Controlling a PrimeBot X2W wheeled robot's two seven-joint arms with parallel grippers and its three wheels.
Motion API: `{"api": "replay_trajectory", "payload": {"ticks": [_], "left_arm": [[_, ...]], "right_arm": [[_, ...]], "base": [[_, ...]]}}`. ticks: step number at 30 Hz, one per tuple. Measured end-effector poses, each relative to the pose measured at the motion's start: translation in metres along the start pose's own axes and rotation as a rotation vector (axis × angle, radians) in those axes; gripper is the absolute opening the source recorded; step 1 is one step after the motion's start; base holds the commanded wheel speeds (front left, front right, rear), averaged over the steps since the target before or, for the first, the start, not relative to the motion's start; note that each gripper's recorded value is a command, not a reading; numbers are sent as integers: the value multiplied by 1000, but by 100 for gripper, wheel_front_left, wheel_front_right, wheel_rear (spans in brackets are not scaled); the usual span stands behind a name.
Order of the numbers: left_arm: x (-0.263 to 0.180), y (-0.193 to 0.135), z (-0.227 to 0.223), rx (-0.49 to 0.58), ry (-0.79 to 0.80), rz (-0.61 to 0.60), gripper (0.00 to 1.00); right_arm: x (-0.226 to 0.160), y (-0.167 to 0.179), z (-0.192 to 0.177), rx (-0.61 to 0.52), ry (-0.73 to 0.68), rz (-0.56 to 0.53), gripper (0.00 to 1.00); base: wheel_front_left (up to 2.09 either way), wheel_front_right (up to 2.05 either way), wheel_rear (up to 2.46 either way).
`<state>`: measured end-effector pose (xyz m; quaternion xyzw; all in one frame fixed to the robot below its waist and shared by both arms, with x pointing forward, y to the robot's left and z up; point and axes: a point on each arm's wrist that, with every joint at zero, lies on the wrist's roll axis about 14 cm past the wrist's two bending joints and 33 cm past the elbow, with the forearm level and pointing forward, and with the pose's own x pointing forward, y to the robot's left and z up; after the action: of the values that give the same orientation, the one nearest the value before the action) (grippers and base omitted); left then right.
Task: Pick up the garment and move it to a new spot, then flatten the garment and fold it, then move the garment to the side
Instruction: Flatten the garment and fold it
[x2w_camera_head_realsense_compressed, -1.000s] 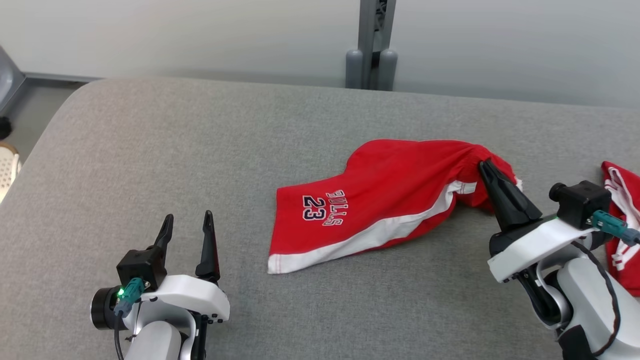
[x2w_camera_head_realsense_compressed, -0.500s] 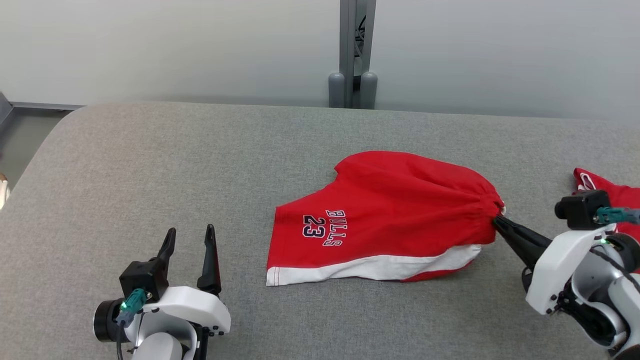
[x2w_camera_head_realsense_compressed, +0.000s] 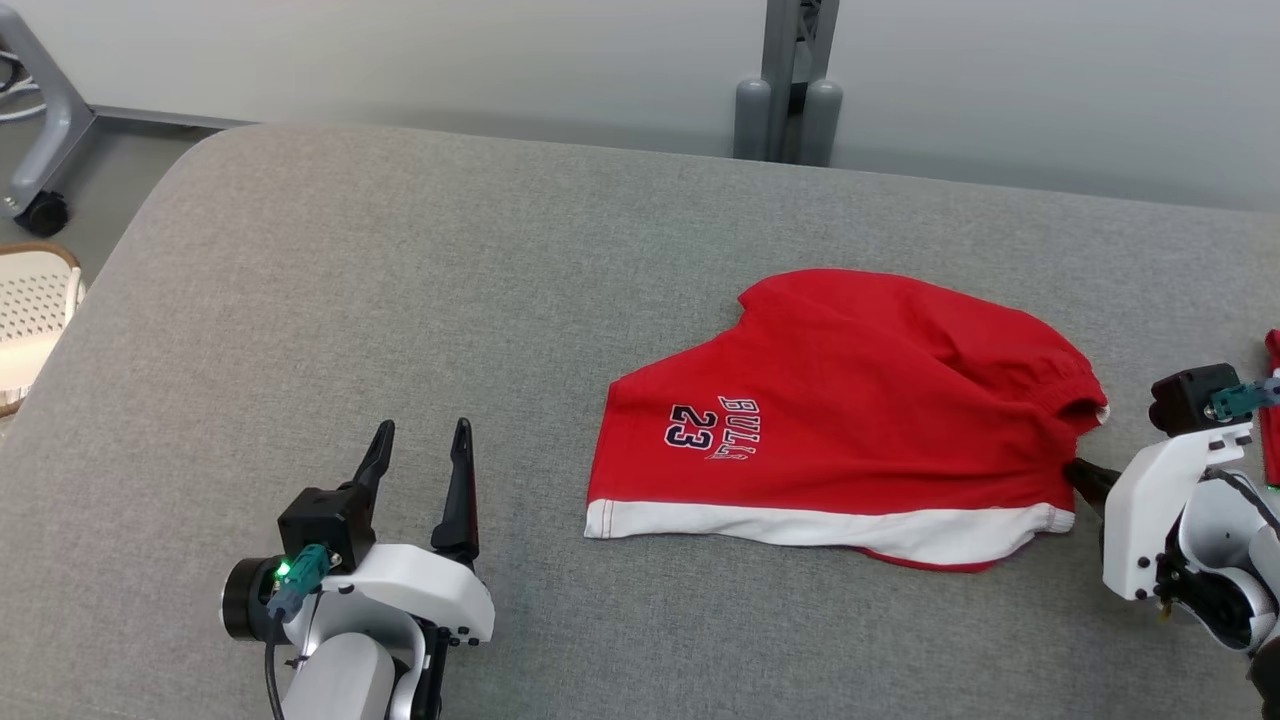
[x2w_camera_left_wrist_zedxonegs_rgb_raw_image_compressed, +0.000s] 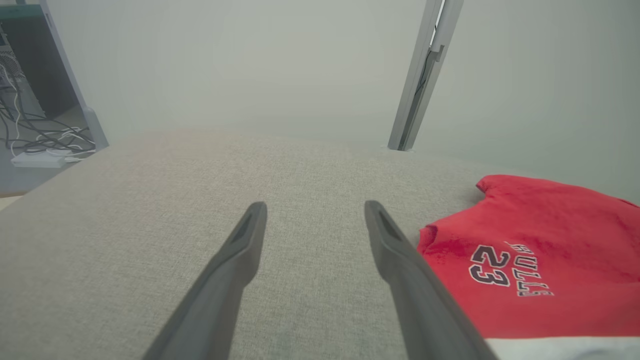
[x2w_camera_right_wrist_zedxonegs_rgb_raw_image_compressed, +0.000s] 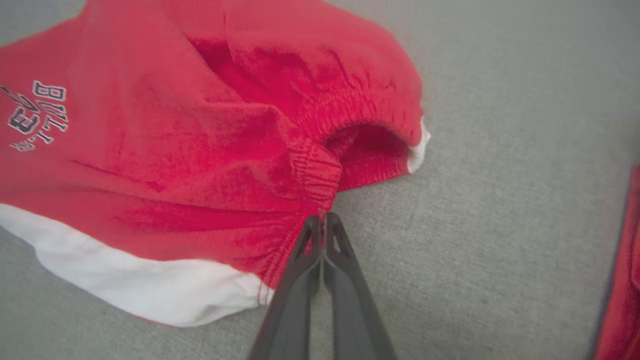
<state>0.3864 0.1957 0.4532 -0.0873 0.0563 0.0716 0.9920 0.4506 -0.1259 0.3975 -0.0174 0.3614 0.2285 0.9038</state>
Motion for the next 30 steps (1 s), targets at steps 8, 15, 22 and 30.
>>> {"api": "replay_trajectory", "payload": {"ticks": [8,15,22,30], "left_arm": [[-1,6,-4,0,11,24,100],[4,-8,2,-2,-5,-17,100],[7,-33,5,-7,-16,-88,100],[13,-58,5,-13,-15,-152,100]], "right_arm": [[16,1,-10,-20,22,-20,100],[-3,-6,5,-8,-81,-48,100],[-42,-27,27,21,-250,-105,100],[-75,-36,23,105,-463,-158,100]], "base": [[0,0,0],[0,0,0],[0,0,0],[0,0,0]]}}
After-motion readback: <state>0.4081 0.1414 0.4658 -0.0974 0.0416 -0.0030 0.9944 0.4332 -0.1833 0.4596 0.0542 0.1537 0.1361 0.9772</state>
